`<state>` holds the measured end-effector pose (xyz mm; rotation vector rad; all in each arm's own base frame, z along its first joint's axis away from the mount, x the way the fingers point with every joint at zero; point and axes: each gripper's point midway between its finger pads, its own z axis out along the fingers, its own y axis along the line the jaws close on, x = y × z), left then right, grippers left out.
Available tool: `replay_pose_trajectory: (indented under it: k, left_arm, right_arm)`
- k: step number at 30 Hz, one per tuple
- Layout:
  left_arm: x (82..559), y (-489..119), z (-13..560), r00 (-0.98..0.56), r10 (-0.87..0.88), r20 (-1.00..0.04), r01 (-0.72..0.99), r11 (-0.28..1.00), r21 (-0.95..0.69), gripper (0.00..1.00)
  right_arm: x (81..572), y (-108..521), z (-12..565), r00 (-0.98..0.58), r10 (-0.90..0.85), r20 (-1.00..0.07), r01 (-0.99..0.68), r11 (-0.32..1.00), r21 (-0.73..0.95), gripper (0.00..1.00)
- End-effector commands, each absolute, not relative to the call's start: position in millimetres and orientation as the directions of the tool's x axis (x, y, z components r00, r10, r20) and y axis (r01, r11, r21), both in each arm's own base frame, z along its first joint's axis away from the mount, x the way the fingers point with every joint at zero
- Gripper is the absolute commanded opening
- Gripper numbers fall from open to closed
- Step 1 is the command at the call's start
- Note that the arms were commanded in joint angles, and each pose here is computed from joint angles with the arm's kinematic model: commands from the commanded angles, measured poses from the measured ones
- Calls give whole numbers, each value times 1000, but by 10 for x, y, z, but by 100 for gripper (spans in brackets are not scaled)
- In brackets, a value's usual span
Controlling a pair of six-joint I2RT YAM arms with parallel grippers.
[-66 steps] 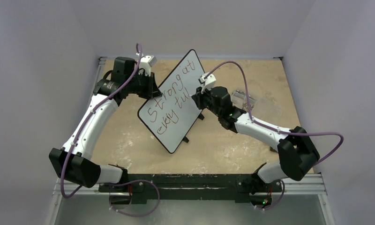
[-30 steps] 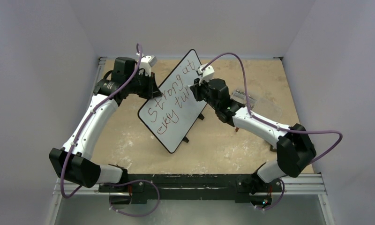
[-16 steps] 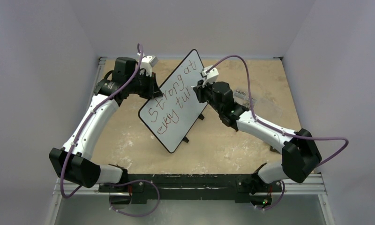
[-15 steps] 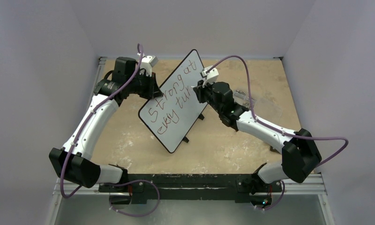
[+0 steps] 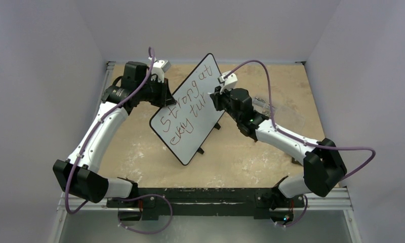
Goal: Write a sentence on the whiteboard
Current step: Write a sentence at the center of the board.
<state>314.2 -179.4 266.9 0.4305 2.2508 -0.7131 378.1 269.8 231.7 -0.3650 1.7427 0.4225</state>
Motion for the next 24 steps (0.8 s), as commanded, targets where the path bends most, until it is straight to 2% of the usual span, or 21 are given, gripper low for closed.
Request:
replay_pose_trajectory:
  k: [1,24]
  left_arm:
    - [3271,-1735,2777,-598,132,-791,530,805,-266,0]
    - [3260,-1728,2785,-594,136,-793,529,808,-258,0]
  right_arm:
    - [3904,2747,2559,-148,39,-988,-458,883,104,0]
    - [3853,2814,2231,-219,49,-974,-476,867,151,0]
